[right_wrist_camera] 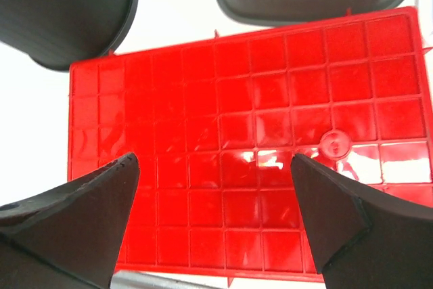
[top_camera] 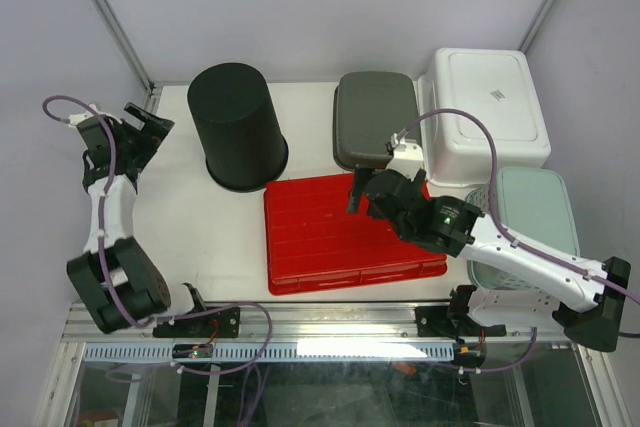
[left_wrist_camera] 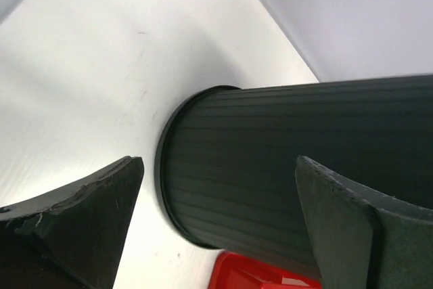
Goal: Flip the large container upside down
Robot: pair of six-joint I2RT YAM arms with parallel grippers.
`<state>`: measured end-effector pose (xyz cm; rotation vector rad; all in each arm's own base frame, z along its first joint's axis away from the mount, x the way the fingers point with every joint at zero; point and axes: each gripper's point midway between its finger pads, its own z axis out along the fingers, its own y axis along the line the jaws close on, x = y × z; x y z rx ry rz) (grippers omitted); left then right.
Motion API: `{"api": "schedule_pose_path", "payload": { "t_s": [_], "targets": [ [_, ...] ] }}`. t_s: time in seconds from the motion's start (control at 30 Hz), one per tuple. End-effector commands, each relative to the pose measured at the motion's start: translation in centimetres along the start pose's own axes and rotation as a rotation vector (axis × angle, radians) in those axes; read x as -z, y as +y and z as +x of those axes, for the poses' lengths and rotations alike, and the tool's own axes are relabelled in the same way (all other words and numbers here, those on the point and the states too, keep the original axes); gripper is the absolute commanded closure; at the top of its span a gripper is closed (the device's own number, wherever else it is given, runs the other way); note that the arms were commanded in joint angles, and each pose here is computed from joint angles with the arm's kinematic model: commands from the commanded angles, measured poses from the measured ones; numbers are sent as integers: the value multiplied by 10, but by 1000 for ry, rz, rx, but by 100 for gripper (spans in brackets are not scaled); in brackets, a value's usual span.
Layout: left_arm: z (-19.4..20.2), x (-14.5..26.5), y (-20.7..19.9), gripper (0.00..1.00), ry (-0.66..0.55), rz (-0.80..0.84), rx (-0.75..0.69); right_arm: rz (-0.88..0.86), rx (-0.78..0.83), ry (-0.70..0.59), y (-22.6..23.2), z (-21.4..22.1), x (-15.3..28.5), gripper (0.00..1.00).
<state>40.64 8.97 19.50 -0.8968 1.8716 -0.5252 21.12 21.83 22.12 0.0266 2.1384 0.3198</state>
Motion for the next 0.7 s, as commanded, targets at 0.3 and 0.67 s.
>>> {"api": "schedule_pose_path", "payload": {
  "t_s": [0.3, 0.67],
  "targets": [
    [51, 127, -52, 1, -14, 38, -308, 137, -44, -113, -31, -65, 11, 1],
    [72, 159, -66, 1, 1, 154, -337, 128, -73, -118, -37, -61, 14, 1]
  ]
}}
